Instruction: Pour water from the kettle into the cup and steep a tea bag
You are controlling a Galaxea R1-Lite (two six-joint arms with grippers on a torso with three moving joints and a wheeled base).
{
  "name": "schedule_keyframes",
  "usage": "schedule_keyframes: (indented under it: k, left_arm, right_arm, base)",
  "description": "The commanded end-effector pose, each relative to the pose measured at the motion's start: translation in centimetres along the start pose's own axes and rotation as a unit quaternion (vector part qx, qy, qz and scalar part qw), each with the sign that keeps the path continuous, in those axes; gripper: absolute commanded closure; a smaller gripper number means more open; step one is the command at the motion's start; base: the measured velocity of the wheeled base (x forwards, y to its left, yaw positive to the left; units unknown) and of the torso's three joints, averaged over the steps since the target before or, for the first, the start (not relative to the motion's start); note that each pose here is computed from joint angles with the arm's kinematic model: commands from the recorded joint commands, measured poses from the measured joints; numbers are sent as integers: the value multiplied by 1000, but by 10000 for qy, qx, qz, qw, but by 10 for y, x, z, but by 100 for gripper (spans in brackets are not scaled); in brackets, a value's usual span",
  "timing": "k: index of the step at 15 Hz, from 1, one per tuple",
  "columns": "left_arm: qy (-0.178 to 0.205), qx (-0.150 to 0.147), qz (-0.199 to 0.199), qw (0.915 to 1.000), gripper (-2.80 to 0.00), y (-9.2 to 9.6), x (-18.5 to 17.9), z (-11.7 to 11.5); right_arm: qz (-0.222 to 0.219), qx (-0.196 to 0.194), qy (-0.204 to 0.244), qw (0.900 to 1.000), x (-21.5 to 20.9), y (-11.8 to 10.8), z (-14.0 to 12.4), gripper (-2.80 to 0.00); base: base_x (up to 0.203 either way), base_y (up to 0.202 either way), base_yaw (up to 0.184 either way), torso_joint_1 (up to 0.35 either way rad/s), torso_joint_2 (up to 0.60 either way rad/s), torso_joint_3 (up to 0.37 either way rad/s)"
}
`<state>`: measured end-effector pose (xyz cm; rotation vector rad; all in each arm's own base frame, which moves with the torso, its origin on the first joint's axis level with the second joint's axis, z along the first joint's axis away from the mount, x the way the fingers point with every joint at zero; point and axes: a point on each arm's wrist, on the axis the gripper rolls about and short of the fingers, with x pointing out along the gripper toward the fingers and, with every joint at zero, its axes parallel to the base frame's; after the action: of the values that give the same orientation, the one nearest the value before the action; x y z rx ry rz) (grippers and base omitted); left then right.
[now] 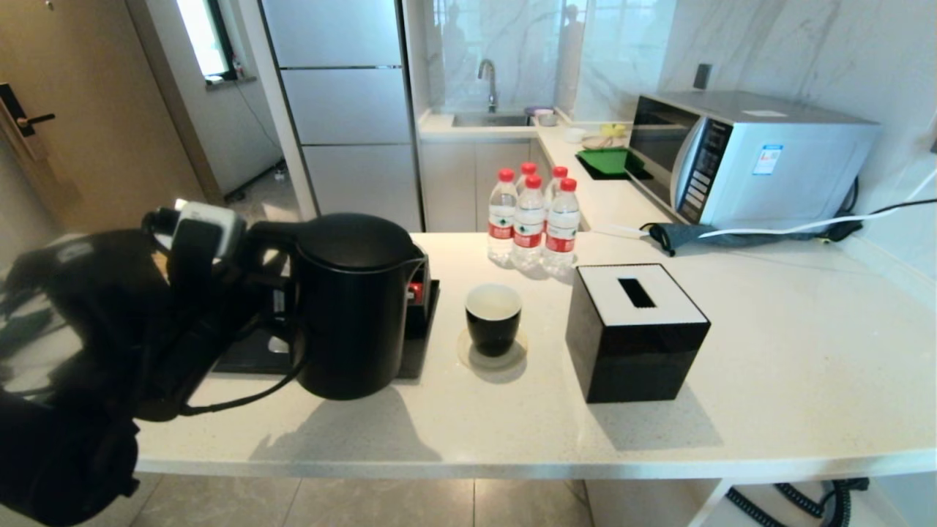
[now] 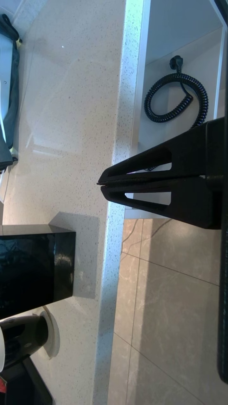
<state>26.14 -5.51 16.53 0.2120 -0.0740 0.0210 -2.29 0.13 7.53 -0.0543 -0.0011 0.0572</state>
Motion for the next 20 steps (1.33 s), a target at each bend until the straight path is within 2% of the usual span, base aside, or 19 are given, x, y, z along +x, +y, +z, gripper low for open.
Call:
schedule_keyframes:
  k: [1,5,9,15,20]
  left_arm:
    - [-17,-2,-64,10000,0,-6,3,0]
    - [38,219,130,9997,0,-14,6,1]
    - [143,254,236,9993,0,-25,12,1]
    - [425,363,114,9984,0,-37,15,8]
    - [572,462,233,9970,0,-47,17,16]
  right_arm:
    - [6,-1,5,10000,0,0,0,0]
    - [6,4,5,10000,0,0,0,0]
    - [6,1,5,10000,0,0,0,0]
    - [6,-4,5,10000,0,0,0,0]
    - [6,4,5,10000,0,0,0,0]
  base:
    - [0,0,0,0,0,0]
    - [0,0,0,0,0,0]
    - [0,0,0,0,0,0]
    - [0,0,0,0,0,0]
    - [0,0,0,0,0,0]
